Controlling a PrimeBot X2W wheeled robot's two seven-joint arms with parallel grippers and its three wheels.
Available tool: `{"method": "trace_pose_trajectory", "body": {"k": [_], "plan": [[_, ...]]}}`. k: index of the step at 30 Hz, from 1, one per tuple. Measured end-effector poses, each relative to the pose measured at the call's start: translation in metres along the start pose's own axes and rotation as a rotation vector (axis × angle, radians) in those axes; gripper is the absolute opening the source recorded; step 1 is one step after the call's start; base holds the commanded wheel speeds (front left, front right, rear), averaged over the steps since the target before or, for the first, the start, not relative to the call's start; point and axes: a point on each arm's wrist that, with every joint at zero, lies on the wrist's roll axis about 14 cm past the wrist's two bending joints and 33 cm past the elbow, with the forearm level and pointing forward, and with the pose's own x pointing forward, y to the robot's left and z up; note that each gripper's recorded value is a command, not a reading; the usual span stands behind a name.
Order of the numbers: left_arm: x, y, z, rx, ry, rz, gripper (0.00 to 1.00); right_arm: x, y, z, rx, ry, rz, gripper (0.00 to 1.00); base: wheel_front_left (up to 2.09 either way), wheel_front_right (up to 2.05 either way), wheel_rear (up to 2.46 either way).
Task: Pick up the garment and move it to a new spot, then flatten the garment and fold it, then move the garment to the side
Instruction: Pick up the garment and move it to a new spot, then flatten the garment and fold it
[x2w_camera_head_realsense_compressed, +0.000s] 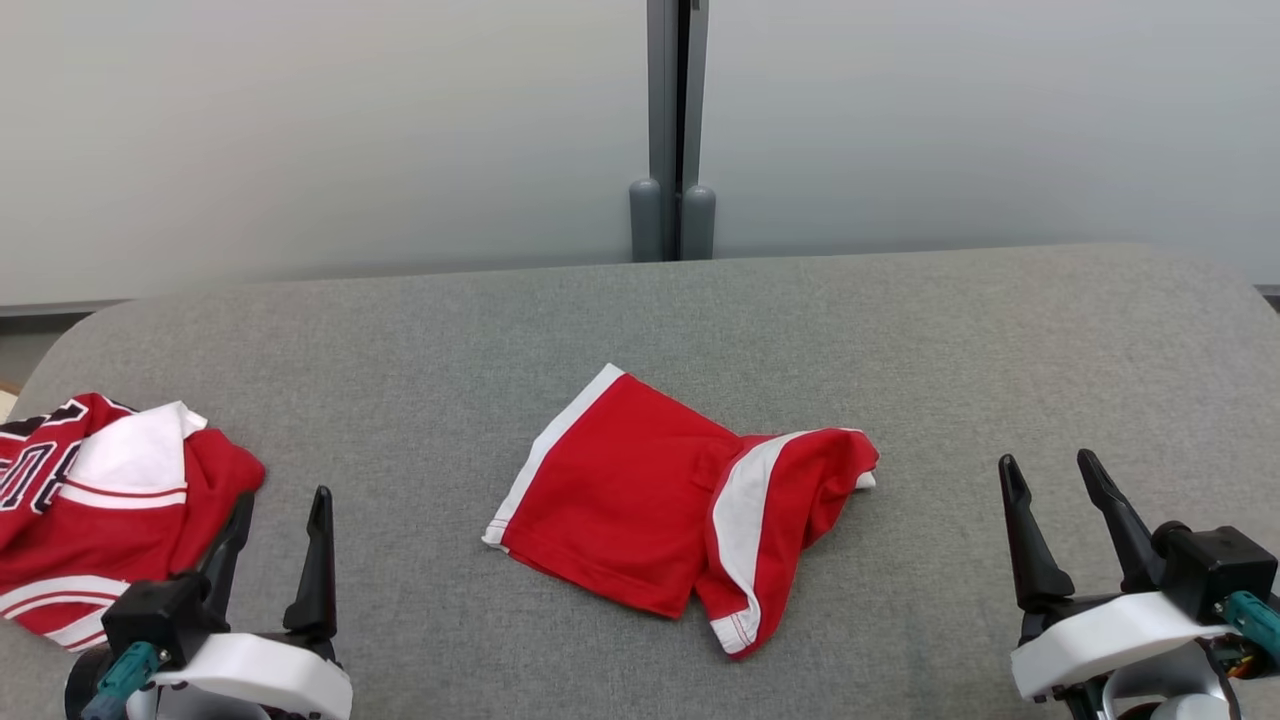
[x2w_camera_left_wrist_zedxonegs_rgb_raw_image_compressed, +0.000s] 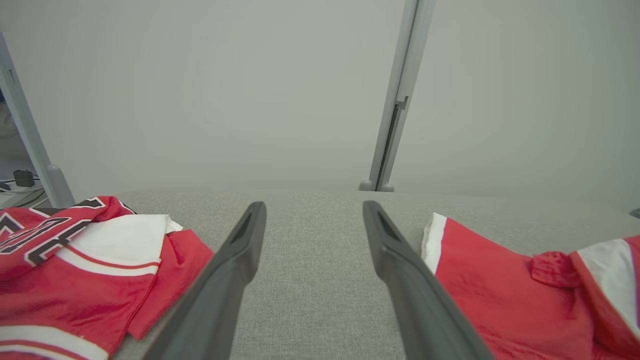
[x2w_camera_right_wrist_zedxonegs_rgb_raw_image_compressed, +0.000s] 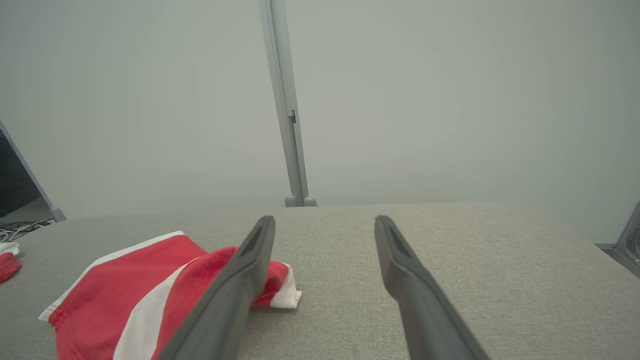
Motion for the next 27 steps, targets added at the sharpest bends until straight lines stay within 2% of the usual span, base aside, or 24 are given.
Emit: {"method": "trace_pose_trajectory", "body": {"k": [27], "plan": [[-0.0099,0.0004,-0.0089,0.003,0.027,0.001,1.00,-0.0042,0.0023,0.0040,0.002,0.000,0.002,1.00,0.00,0.00,0.00]]}}
